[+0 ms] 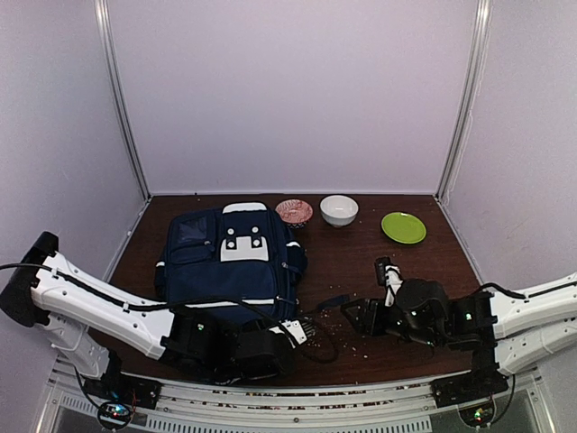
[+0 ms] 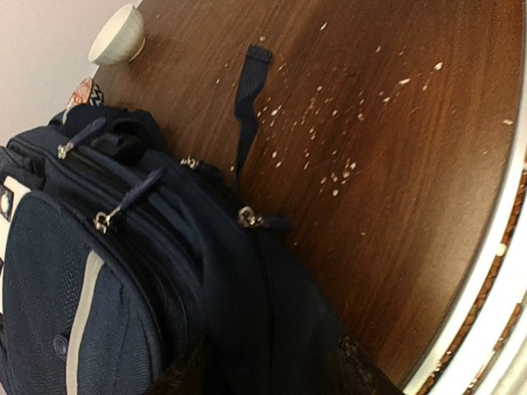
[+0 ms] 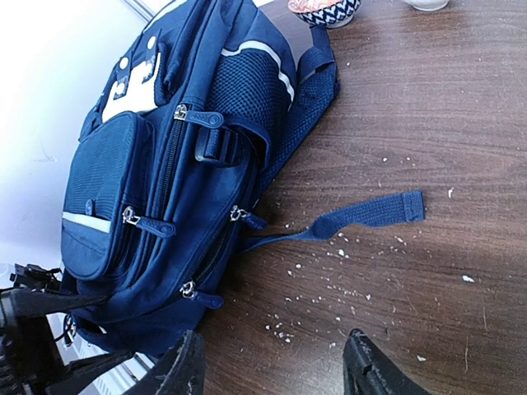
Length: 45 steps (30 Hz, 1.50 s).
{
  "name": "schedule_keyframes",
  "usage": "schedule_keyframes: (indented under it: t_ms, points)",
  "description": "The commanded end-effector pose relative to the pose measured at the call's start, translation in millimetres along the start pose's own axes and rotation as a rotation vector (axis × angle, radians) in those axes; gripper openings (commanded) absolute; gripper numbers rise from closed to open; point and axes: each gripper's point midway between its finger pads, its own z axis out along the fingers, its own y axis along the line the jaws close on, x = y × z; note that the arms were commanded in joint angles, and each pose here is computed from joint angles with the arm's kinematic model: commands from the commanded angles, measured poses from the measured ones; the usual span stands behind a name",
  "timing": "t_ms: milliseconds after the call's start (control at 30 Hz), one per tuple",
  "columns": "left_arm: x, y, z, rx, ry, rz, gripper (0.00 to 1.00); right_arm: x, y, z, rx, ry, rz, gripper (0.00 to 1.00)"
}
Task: Pack the student bag
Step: Adjust the student bag at the center of the board.
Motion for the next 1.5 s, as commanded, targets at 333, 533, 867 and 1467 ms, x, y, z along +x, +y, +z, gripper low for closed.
schedule_keyframes:
  t_ms: [333,533,867,1467]
  points:
    - [54,56,2,-0.196,0.067,-0.195,0.32,-61,54,64,-0.118,-0.061,0.046,0.56]
    - [77,77,-19,-0.235,0.058,-0.323,0.00,-81,66,104,-0.173,-0.060,0.156,0.57]
    - [107,97,-39,-0.286,0.071,-0.405,0.00,-88,84,168,-0.276,0.021,0.384,0.57]
    - [114,129,-76,-0.371,0.000,-0.506,0.00,-115,152,116,-0.398,0.025,0.280,0.00]
